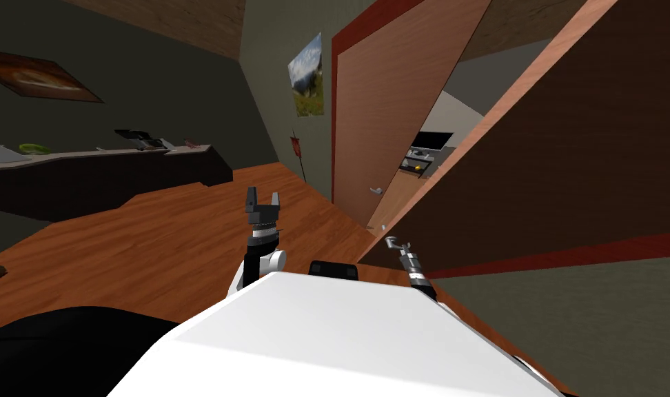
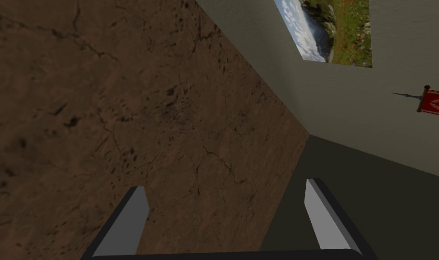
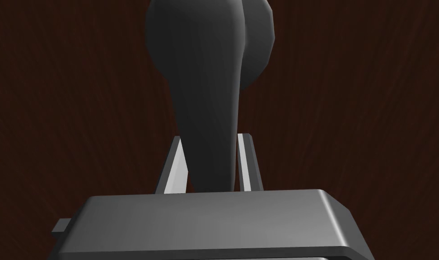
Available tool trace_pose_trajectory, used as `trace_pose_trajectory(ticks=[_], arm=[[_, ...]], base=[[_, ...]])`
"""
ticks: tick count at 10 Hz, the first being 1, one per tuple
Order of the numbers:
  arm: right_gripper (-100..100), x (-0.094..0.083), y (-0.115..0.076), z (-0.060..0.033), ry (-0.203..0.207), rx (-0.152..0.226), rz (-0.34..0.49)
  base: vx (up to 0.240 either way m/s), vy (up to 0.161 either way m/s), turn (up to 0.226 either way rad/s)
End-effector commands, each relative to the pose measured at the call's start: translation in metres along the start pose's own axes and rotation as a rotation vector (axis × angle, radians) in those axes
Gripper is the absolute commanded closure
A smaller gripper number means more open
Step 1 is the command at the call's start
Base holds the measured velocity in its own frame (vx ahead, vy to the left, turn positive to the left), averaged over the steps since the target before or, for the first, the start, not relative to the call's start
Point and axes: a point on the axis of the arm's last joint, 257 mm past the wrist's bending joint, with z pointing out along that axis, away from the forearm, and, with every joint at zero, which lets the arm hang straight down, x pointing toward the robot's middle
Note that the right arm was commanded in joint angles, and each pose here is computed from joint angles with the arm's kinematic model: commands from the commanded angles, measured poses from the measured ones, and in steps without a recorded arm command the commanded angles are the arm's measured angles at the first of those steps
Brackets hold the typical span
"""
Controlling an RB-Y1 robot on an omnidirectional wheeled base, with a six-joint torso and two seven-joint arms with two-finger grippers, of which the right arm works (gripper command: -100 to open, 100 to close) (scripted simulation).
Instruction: Pull the door open
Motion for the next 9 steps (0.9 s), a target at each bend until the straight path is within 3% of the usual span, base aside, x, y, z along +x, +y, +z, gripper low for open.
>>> trace_pose_trajectory(ticks=[1,5,9], arm=[[100,0.008,-0.003,-0.0108,0.025,0.002,0.009],[100,0.012,-0.003,-0.0344,0.067,0.001,0.017],[100,0.006,-0.002,-0.0372,0.057,0.009,0.010]], base=[[-0.159,-0.061,0.115],[-0.161,-0.040,0.124],[-0.066,-0.021,0.008]])
